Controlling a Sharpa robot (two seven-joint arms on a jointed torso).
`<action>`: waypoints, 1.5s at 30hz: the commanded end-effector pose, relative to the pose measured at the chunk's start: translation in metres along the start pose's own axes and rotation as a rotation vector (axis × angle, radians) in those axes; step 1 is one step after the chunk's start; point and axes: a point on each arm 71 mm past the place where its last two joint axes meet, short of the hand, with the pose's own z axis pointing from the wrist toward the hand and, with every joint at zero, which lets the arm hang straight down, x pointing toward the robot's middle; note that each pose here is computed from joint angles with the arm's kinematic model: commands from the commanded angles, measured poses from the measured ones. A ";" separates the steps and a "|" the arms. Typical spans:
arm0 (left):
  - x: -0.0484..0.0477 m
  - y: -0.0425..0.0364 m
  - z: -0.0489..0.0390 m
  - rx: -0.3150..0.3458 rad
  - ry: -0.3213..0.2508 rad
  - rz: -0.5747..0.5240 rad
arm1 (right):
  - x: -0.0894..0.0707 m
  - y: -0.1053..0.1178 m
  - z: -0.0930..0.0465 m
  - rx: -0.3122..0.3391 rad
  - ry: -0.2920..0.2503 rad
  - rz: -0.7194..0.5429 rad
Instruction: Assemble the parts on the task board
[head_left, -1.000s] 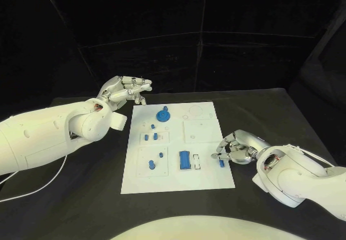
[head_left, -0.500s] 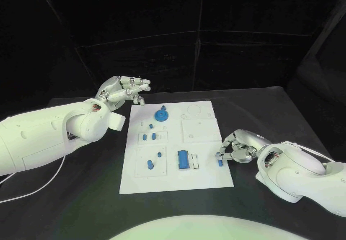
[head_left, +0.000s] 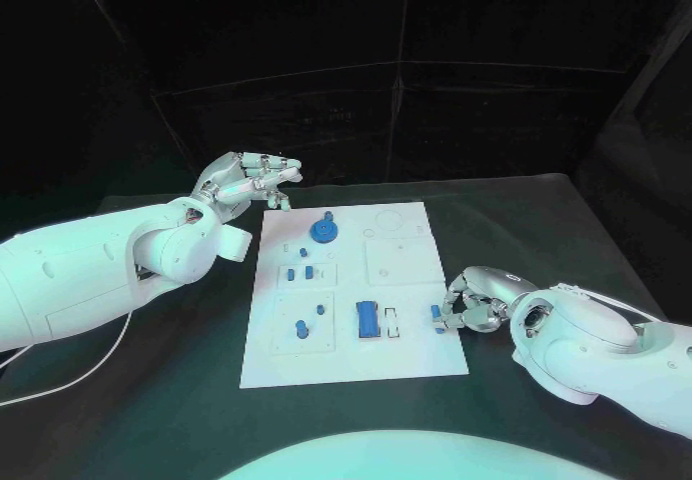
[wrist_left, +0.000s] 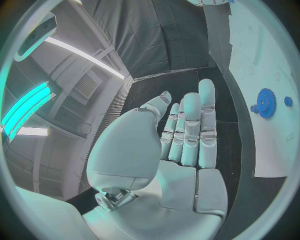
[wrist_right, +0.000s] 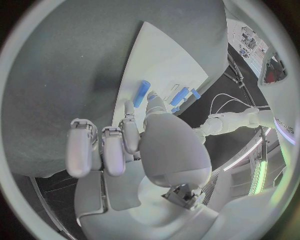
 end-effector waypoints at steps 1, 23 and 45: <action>0.0012 -0.0015 0.0005 0.008 0.010 -0.008 | 0.003 0.002 0.002 -0.003 0.020 -0.054; -0.0005 -0.0021 -0.0003 0.015 0.000 -0.003 | 0.014 0.016 0.013 -0.044 0.034 -0.270; -0.0004 -0.0020 -0.0004 0.013 0.001 -0.004 | 0.017 0.015 0.015 -0.022 0.073 -0.329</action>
